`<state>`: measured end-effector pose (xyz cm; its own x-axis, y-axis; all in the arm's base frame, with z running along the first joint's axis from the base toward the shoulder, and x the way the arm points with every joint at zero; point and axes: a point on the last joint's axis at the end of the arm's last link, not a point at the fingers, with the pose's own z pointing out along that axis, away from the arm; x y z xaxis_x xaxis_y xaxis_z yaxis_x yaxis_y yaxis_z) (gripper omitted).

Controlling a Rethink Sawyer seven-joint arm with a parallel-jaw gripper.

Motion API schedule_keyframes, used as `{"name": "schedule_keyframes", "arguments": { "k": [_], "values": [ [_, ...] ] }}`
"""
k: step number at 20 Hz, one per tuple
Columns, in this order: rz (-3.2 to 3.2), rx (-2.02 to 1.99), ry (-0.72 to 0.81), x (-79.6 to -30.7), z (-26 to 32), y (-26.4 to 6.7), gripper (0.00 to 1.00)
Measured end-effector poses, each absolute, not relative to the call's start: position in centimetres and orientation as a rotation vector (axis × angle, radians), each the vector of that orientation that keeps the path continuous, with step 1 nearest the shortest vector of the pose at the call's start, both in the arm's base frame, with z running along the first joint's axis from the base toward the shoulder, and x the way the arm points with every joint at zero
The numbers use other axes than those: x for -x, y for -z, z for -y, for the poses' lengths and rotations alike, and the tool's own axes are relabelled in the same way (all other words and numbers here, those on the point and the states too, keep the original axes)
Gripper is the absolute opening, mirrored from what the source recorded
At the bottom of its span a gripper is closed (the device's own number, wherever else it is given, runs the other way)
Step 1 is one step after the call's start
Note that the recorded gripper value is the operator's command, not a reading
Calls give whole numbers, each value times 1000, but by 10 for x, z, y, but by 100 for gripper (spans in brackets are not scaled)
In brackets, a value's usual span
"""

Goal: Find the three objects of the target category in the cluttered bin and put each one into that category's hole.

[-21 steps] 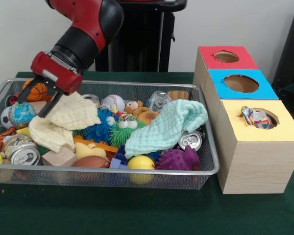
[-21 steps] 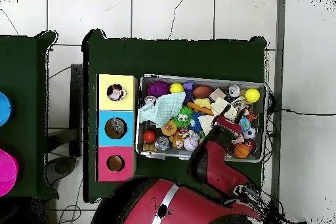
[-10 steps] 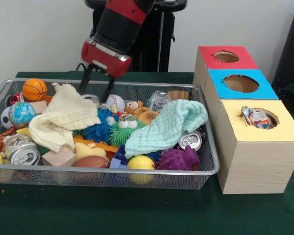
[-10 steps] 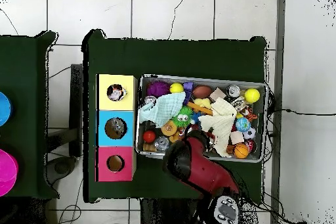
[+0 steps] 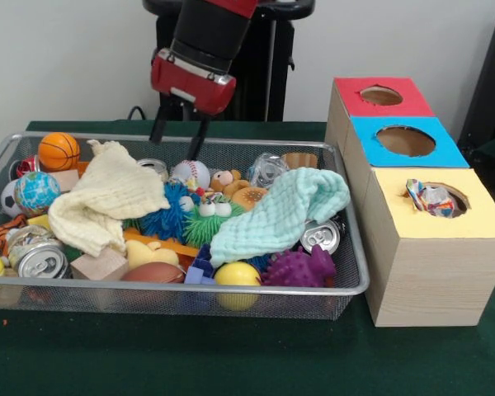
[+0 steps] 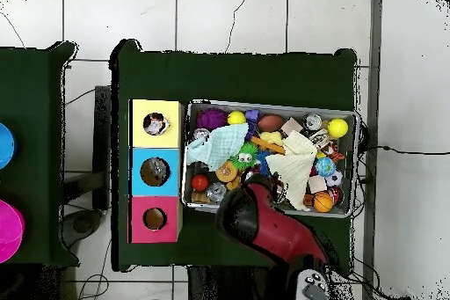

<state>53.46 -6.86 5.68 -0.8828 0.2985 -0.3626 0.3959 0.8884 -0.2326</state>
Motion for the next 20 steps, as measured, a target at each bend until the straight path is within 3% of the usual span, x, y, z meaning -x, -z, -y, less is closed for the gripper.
{"name": "schedule_keyframes", "arguments": {
  "k": [12, 20],
  "values": [
    [-2693, -512, 451, -495, 119, 36, 100],
    [-2650, -484, 445, -510, 120, 44, 100]
  ]
}}
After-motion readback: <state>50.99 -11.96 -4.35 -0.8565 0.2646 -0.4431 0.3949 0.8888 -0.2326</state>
